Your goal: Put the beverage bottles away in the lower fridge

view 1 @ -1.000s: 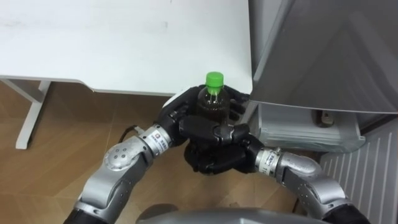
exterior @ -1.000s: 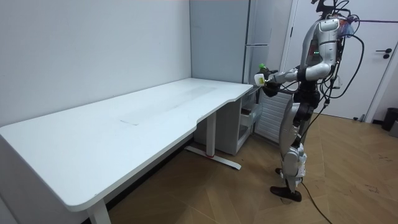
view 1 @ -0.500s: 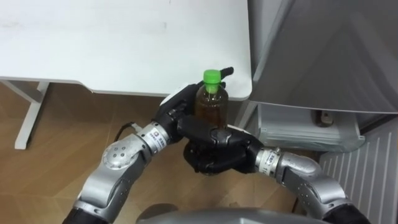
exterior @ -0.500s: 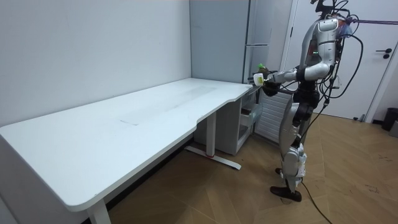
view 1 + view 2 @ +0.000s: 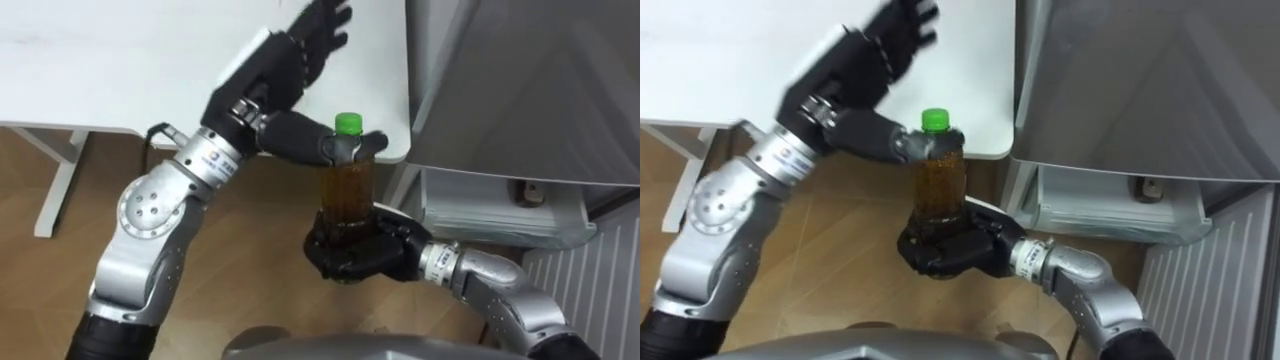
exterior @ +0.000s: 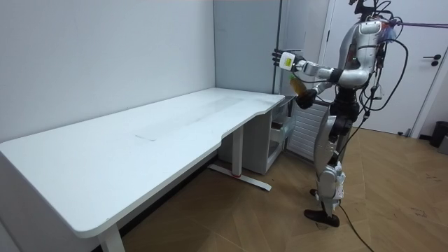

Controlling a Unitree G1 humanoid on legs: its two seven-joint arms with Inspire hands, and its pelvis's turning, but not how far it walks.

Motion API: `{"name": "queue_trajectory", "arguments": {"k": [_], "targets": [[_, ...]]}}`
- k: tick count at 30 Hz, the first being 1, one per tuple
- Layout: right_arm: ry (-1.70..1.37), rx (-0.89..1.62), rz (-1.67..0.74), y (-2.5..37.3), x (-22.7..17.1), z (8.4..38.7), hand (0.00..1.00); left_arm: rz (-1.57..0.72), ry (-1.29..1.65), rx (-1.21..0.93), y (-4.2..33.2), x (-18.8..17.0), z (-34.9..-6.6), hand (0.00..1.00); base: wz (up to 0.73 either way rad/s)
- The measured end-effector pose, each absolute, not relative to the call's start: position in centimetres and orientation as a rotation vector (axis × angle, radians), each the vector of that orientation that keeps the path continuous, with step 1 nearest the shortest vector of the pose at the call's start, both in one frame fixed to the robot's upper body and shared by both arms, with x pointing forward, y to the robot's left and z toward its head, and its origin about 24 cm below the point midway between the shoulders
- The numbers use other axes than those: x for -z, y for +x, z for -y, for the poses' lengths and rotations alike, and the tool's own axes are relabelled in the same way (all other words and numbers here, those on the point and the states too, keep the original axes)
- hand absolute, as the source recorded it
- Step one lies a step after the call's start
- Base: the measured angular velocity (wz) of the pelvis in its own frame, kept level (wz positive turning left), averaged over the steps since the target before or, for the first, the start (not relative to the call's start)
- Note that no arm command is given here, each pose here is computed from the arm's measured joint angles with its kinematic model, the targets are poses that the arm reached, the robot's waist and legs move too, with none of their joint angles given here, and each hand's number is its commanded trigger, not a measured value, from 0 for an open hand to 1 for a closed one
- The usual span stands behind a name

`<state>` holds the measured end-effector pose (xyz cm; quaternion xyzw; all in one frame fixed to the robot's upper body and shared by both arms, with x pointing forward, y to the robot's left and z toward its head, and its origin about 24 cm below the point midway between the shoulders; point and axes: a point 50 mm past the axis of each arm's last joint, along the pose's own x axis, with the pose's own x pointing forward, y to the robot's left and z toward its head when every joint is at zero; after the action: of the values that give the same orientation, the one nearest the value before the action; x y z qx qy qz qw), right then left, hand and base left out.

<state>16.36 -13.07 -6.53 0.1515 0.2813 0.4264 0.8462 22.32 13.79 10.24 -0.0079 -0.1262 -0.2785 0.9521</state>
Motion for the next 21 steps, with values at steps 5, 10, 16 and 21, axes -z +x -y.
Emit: {"name": "queue_trajectory", "arguments": {"k": [5,10,16,21], "targets": [[0.31,-0.86,-0.604,16.1,6.7,14.3,1.0,0.278,0.005,0.463,22.6,-10.6,-14.9,0.0,0.0],[0.32,-0.831,-0.613,15.7,6.9,14.9,1.0,0.346,0.005,0.356,22.7,-11.6,-16.0,0.0,-0.01],[0.321,-0.795,-0.625,15.3,7.2,15.4,1.0,0.422,0.014,0.194,22.6,-12.8,-18.2,0.0,0.03],[0.327,-0.737,-0.613,15.0,7.2,16.5,1.0,0.435,0.021,0.0,22.1,-13.0,-21.0,0.0,0.0]]}}
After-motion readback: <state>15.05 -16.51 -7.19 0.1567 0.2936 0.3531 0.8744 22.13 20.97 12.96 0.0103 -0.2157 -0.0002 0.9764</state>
